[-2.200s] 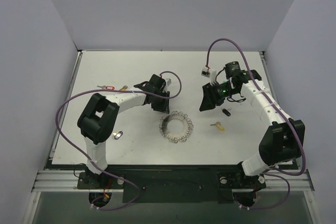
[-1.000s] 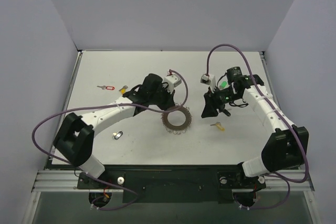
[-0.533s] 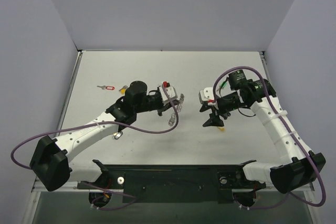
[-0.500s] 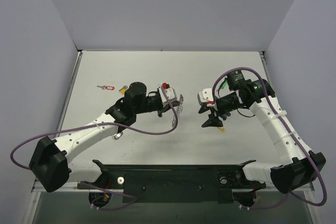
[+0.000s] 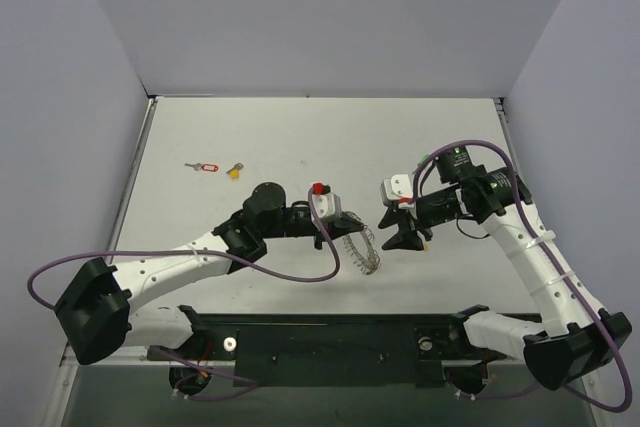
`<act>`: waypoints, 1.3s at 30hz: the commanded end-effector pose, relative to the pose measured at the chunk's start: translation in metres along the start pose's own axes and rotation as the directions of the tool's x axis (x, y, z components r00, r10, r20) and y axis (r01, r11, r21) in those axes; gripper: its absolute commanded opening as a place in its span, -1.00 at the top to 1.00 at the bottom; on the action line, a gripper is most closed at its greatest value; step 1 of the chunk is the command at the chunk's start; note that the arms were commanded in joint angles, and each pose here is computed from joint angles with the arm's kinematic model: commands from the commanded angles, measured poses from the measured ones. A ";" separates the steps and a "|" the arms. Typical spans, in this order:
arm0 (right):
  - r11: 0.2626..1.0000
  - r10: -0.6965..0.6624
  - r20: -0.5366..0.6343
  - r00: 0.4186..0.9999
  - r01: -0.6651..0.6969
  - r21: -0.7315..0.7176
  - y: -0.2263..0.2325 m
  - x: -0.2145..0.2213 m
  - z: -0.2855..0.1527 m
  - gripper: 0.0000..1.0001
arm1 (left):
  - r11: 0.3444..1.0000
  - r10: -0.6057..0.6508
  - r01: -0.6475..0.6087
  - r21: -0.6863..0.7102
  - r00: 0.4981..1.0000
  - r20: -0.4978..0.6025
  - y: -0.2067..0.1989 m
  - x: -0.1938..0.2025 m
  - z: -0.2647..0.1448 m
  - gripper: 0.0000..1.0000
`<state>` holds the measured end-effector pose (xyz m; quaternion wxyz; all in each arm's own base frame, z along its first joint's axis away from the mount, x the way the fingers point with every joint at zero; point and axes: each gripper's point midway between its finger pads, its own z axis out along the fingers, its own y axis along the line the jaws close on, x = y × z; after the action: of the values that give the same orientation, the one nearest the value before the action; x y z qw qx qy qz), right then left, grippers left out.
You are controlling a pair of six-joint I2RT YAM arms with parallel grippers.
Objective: Put the keys on the keyring
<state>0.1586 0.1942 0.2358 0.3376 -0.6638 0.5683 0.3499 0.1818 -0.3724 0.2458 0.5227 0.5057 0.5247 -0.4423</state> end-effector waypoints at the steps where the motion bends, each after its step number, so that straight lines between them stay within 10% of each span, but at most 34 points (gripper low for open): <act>1: 0.999 0.039 0.040 0.998 -0.038 -0.007 -0.003 -0.003 0.004 0.17 | 1.000 0.014 -0.017 0.021 0.992 0.128 -0.009 -0.029 0.007 1.00; 39: 0.993 0.076 0.029 0.997 -0.073 -0.091 0.001 0.013 0.026 0.78 | 0.990 -0.142 0.140 0.022 0.973 0.182 -0.020 -0.014 0.020 1.00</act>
<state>0.1656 0.2025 0.2082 0.3074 -0.6545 0.5839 0.3690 0.1623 -0.3918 0.2301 0.5025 0.4414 0.5419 -0.5089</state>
